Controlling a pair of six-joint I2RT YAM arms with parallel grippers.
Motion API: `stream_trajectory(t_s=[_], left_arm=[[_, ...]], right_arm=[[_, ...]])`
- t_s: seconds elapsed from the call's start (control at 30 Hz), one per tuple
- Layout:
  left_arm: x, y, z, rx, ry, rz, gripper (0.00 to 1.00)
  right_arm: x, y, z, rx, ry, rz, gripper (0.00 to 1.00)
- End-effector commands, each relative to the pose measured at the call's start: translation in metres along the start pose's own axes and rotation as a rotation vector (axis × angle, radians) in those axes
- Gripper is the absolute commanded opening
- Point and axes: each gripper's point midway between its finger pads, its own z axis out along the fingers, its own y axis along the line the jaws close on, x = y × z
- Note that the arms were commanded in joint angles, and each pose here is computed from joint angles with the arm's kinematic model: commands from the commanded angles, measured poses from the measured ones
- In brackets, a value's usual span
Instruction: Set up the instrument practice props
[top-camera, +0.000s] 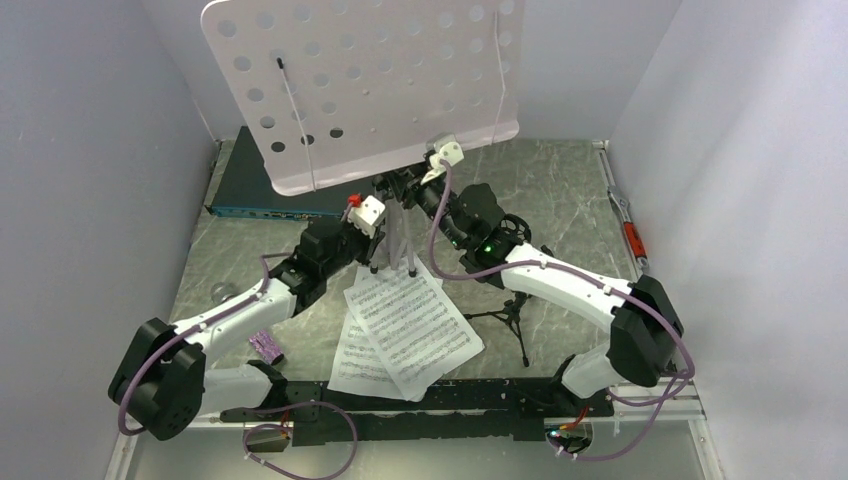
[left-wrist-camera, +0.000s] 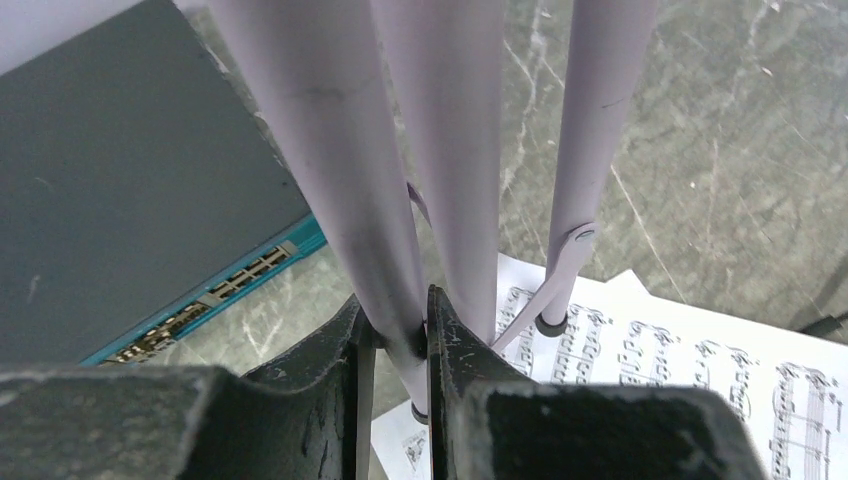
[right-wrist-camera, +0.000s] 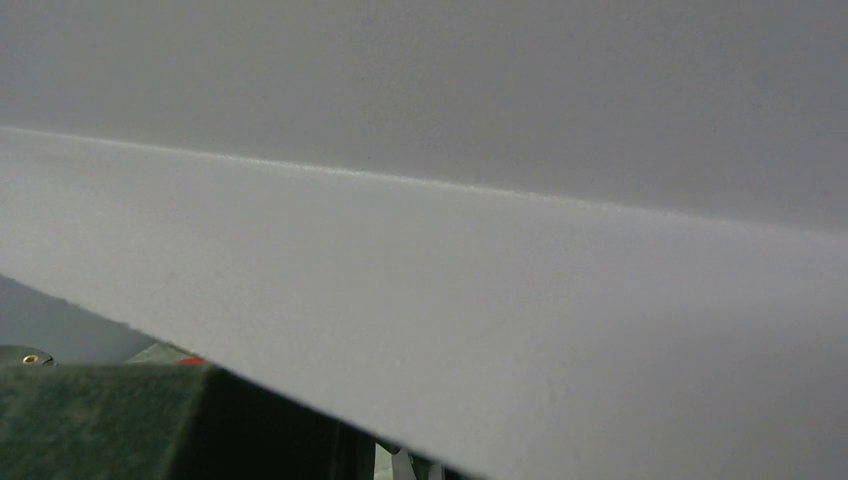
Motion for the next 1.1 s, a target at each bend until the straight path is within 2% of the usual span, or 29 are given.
stream_trajectory(t_s=[0.0,0.2,0.53,0.83,1.07], left_arm=[[0.03,0.032,-0.005,-0.141,0.107,0.063,0.03],[0.05,0.035,-0.003,-0.152,0.197,0.074,0.03],[0.072,0.061,-0.011,-0.307,0.318,0.079,0.03],[0.079,0.071,-0.021,-0.374,0.355,0.083,0.03],[0.061,0.058,-0.03,-0.318,0.33,0.017,0.03]], right_arm=[[-0.227,0.009,-0.017,-0.083,-0.617,0.076,0.0],[-0.244,0.005,-0.021,-0.099,-0.659,0.096,0.0],[-0.272,0.007,-0.03,-0.153,-0.729,0.102,0.0],[-0.294,0.012,-0.037,-0.188,-0.771,0.081,0.0],[-0.299,0.012,-0.035,-0.173,-0.757,-0.01,0.0]])
